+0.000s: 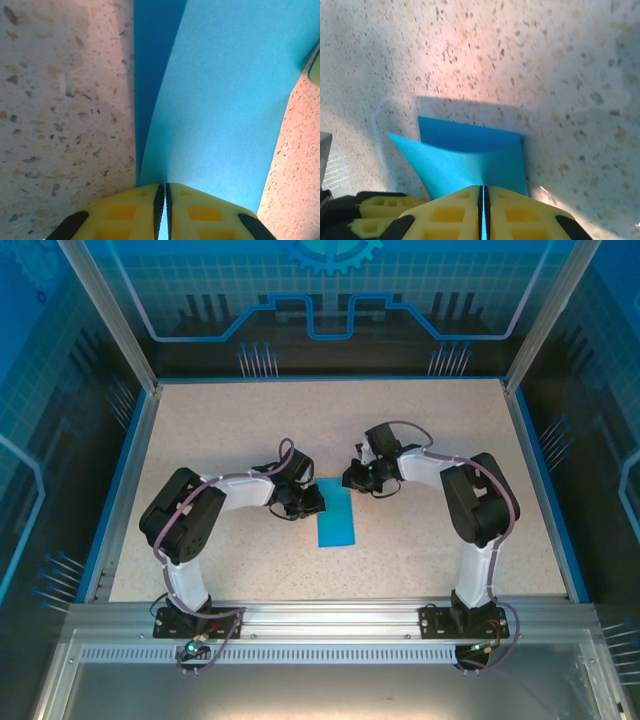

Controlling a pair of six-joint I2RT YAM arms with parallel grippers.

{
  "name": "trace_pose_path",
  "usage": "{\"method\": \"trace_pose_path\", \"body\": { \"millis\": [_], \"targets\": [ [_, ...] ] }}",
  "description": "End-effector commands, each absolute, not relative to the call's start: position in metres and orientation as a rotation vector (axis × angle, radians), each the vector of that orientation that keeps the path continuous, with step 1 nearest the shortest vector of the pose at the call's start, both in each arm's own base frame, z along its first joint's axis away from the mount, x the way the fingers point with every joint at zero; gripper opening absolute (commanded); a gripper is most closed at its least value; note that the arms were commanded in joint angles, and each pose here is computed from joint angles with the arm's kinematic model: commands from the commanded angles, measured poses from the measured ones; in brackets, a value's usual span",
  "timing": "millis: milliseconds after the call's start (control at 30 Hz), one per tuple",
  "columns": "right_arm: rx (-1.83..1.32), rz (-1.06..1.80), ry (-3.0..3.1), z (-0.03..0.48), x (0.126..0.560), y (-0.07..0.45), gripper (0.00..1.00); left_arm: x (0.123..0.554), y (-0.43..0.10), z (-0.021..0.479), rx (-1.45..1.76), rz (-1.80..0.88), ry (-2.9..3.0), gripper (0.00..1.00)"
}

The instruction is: Fold a paper plane with a square sheet of paper (pick it up from the middle)

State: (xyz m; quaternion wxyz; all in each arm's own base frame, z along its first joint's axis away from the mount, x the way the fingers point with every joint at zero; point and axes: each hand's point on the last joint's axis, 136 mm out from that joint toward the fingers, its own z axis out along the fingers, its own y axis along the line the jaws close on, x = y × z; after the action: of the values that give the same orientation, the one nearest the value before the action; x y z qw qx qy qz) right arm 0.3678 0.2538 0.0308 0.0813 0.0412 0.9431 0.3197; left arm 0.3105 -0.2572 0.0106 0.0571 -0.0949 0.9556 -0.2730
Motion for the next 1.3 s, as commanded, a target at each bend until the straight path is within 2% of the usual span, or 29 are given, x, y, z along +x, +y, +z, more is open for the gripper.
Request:
{"method": "trace_pose_path", "body": {
  "millis": [0, 200, 467, 800, 967, 1100, 1267],
  "targets": [
    [0.195, 0.885, 2.867, 0.01, 0.374, 0.243, 0.1, 0.278, -0.23, -0.027, -0.331, -0.602, 3.062, 0.13],
    [0.271, 0.737, 2.946, -0.008, 0.372, 0.227, 0.09, 0.278, -0.231, -0.027, -0.325, -0.604, 3.062, 0.13],
    [0.201, 0.88, 2.816, 0.036, 0.387, 0.246, 0.1, 0.277, -0.232, -0.026, -0.322, -0.603, 3.063, 0.13],
    [0.315, 0.755, 2.901, -0.007, 0.382, 0.231, 0.06, 0.277, -0.233, -0.025, -0.317, -0.603, 3.062, 0.13],
    [0.232, 0.894, 2.828, 0.029, 0.381, 0.245, 0.04, 0.278, -0.233, -0.023, -0.316, -0.606, 3.057, 0.13],
    [0.145, 0.956, 2.799, 0.055, 0.357, 0.252, 0.05, 0.278, -0.233, -0.02, -0.319, -0.608, 3.051, 0.13],
    [0.114, 0.967, 2.866, 0.043, 0.313, 0.252, 0.06, 0.279, -0.233, -0.019, -0.318, -0.595, 3.058, 0.13]
  ]
}}
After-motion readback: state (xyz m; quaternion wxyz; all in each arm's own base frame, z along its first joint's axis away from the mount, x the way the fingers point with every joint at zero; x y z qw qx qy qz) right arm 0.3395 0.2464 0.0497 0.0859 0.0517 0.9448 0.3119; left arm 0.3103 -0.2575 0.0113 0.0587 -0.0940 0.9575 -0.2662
